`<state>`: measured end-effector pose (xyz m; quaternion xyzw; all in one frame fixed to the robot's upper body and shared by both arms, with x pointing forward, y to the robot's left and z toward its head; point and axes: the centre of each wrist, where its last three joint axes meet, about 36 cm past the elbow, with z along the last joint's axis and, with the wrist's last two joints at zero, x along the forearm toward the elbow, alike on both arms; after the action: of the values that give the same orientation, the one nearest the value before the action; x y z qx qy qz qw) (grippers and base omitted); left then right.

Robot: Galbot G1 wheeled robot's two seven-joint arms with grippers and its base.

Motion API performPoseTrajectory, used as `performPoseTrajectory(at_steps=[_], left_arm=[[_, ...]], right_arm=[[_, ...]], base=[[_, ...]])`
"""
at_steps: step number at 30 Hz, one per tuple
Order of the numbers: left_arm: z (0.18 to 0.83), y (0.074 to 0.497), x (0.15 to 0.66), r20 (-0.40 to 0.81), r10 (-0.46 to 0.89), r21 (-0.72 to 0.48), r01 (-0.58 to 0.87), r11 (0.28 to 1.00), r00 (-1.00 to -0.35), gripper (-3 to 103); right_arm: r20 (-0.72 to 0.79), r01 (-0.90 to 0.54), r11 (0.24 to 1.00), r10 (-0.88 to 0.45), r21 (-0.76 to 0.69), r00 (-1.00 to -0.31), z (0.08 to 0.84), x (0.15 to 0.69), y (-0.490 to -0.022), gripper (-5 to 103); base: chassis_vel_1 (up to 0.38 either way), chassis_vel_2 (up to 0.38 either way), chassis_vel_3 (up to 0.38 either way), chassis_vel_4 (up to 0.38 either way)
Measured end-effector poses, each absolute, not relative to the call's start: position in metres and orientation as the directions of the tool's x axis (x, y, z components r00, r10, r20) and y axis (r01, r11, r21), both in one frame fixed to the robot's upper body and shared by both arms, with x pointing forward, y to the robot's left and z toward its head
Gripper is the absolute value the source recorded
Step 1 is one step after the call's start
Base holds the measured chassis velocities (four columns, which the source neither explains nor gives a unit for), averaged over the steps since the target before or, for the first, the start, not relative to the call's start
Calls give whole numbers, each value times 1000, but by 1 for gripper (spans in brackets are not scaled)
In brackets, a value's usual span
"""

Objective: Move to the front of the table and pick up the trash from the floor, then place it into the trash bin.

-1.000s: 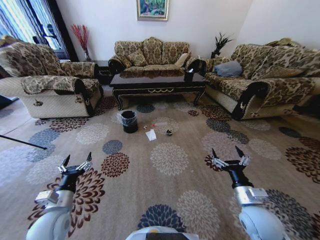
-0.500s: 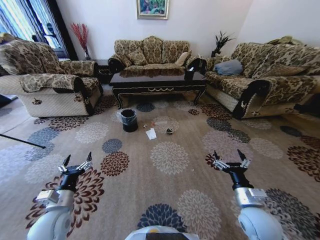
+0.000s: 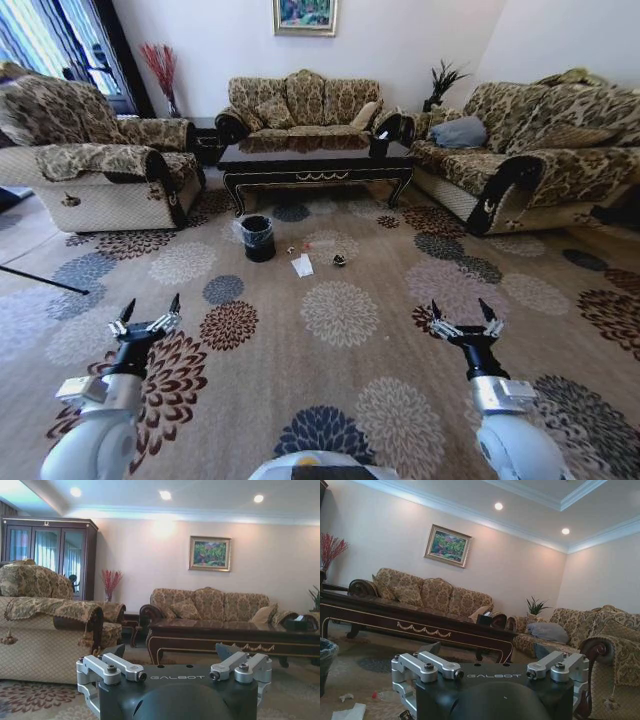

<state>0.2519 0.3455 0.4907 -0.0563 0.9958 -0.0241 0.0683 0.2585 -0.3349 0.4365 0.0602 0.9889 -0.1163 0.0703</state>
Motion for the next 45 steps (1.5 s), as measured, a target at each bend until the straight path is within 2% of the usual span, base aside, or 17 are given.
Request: performPoseTrajectory(at_steps=[26, 45], left_arm=[[494, 342, 252, -137, -102, -58, -95, 994, -985, 100], [528, 332, 247, -195, -81, -80, -67, 995, -977, 100]], right_arm=[[-208, 99, 975, 56, -198, -976, 431, 259, -340, 100], [-208, 98, 973, 54, -208, -977, 427, 259, -342, 100]], base=[[0, 0, 0, 0], [0, 0, 0, 0]])
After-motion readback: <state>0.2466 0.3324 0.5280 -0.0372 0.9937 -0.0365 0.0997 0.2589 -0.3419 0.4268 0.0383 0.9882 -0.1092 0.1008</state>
